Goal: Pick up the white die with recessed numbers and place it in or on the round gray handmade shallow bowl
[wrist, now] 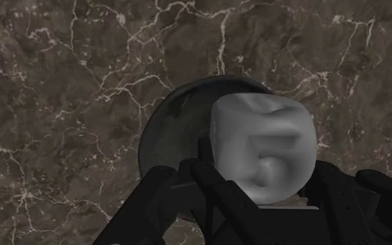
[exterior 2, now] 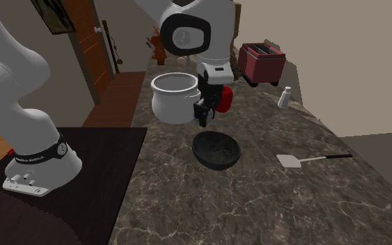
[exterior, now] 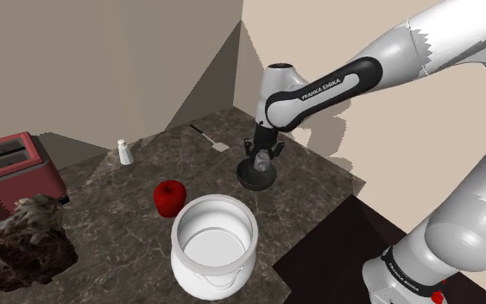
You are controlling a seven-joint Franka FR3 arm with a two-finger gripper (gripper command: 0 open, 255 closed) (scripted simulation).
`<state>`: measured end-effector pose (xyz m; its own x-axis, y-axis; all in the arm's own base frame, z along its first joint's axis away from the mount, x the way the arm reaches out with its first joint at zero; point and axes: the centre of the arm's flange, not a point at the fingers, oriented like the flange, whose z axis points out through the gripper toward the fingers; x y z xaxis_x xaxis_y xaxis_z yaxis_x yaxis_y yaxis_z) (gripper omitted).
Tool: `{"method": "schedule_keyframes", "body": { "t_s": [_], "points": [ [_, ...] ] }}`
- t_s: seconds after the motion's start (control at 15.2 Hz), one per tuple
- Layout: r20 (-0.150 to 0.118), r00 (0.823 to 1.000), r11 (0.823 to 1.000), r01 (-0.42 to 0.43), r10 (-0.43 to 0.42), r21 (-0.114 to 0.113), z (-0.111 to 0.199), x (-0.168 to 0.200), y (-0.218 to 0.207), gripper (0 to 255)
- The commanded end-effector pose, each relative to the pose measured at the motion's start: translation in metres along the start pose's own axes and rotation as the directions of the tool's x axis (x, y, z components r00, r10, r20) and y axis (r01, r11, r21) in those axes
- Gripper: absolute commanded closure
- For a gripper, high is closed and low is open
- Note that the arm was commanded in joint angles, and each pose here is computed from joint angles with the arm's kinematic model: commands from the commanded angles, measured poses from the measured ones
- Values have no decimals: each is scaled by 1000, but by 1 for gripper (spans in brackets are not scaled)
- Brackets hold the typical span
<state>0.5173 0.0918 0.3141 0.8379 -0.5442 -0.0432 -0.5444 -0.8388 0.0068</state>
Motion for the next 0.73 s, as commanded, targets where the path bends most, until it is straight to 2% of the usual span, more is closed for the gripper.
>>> {"method": "schedule_keyframes", "body": {
  "t_s": [0.0,0.07,0.66],
  "points": [
    [-1,1000,1000,1,-1,-1,-1,29,5,255],
    [-1,1000,1000,1,-1,-1,-1,44,8,255],
    [-1,1000,1000,1,-1,-1,46,46,7,255]
  ]
}}
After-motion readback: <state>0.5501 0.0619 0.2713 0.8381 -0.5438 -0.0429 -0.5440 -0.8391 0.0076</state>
